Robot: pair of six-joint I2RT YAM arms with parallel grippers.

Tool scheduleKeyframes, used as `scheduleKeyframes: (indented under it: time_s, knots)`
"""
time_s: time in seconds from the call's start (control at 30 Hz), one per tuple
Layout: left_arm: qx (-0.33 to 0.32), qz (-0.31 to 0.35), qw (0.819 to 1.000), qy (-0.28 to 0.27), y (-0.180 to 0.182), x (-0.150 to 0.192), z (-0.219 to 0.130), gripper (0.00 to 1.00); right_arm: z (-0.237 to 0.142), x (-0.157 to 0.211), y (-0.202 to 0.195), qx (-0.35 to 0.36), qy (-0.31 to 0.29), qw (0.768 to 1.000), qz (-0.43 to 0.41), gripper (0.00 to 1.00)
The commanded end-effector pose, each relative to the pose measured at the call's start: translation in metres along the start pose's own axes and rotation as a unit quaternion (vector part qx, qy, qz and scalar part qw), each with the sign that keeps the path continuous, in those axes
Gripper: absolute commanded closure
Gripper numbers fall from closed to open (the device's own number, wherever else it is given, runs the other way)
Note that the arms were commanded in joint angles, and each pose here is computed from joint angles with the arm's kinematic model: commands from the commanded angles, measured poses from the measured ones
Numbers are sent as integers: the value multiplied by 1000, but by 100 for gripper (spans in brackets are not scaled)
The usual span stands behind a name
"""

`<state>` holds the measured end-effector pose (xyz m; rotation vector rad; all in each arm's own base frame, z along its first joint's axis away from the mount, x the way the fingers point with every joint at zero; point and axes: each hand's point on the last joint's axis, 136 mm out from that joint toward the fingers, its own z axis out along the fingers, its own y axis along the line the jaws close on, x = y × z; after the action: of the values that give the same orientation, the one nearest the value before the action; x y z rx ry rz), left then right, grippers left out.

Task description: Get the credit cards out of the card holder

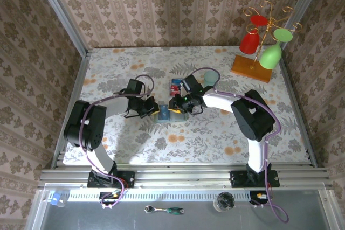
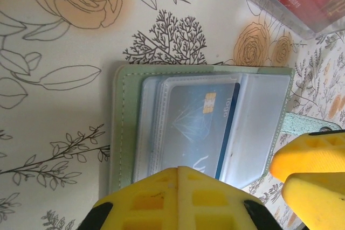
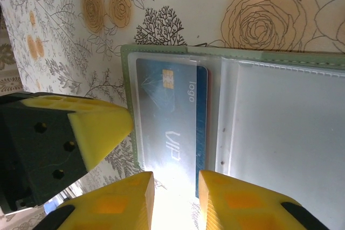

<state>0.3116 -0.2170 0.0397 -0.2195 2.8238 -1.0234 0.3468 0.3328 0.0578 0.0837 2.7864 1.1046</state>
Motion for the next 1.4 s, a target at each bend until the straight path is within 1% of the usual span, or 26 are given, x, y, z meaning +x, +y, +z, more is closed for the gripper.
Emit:
scheduleKeyframes:
  time_s: [0.0,0.43,1.0,1.1,1.23,1.37]
  knots:
    - [-23,-7,1000,14,20,9,6,100,5,1,9,-12,10,1000,-2,72]
    - [-24,-9,1000,12,24,10,5,100,16,2,14,-26,25,999,-5,72]
    - [-20,-10,1000,8,23,10,1,100,33,3,9,-23,42,999,-3,73]
    - [-20,-11,1000,9,23,10,1,100,35,3,11,-27,44,999,-5,75]
    - [-19,-10,1000,9,23,11,1,100,39,4,13,-34,48,998,-3,80]
    - [-18,-9,1000,8,22,10,1,100,42,3,14,-40,50,998,2,80]
